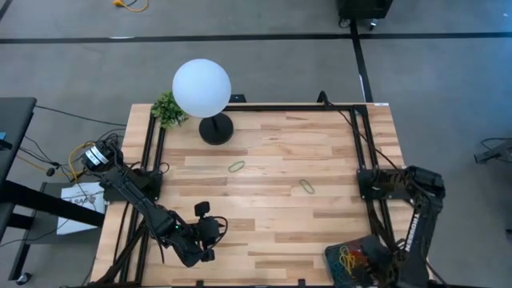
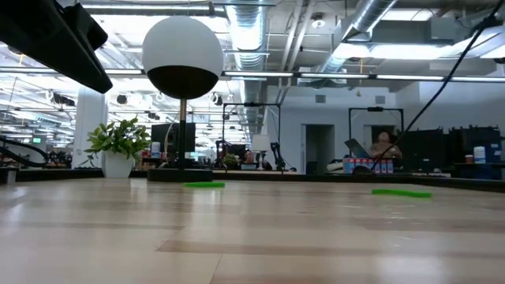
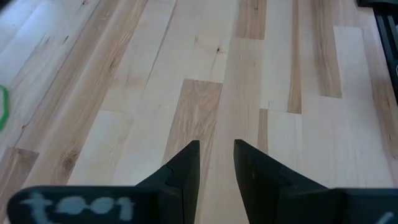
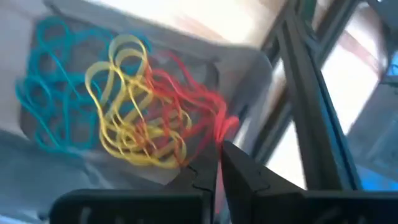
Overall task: Pick and place items into bin
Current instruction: Put the red rubber band into the black bin, then put the green rubber band into the black bin
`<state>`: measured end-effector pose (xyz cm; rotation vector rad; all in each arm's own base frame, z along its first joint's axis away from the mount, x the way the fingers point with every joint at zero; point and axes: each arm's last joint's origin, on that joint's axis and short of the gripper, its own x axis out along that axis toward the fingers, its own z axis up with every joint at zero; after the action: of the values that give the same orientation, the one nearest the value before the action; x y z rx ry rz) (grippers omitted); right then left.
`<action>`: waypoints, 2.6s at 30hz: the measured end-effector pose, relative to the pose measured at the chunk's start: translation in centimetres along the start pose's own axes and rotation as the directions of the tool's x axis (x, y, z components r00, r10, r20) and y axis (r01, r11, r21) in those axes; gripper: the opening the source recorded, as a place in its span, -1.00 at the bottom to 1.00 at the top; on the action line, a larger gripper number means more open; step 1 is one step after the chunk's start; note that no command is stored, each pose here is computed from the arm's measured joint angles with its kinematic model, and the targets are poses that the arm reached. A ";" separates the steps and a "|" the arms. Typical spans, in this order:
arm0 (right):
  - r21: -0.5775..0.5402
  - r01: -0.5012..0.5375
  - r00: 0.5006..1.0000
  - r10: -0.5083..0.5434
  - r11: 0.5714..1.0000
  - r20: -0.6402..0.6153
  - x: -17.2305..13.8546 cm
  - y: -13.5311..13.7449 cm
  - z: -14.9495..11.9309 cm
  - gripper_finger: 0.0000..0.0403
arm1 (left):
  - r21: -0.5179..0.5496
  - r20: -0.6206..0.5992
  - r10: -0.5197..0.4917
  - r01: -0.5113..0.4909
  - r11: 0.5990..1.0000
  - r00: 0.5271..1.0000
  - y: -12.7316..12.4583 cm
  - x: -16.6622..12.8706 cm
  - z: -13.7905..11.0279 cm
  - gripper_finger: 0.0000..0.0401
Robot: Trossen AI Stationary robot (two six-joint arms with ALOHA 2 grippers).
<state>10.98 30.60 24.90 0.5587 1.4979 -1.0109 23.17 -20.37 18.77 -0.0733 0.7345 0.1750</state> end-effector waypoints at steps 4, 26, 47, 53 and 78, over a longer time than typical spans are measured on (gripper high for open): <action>0.019 0.013 1.000 -0.013 1.000 0.020 0.9 0.5 0.8 -0.79 | 0.000 0.000 0.000 0.000 1.000 1.000 0.0 0.0 0.0 -0.56; -0.127 -0.028 0.996 0.039 0.991 0.083 3.0 4.4 6.9 -0.54 | 0.002 -0.001 0.002 -0.002 1.000 1.000 0.0 0.0 0.0 -0.56; -0.370 0.154 0.971 -0.073 0.916 0.226 2.9 6.4 21.1 -0.54 | 0.001 -0.009 -0.005 0.005 1.000 1.000 0.0 0.0 0.0 -0.56; -0.394 0.219 0.968 -0.147 0.893 0.205 3.1 5.4 24.7 -0.54 | 0.001 -0.013 -0.010 0.010 1.000 1.000 0.0 0.0 -0.1 -0.56; -0.178 -0.446 0.766 0.477 0.877 0.431 10.7 -0.8 24.1 -0.54 | 0.011 -0.015 -0.008 0.008 1.000 1.000 0.0 -0.1 -0.1 -0.56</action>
<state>21.27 7.92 16.26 0.5555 0.8934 -0.6387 23.04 -20.43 18.70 -0.0672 0.7500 0.1625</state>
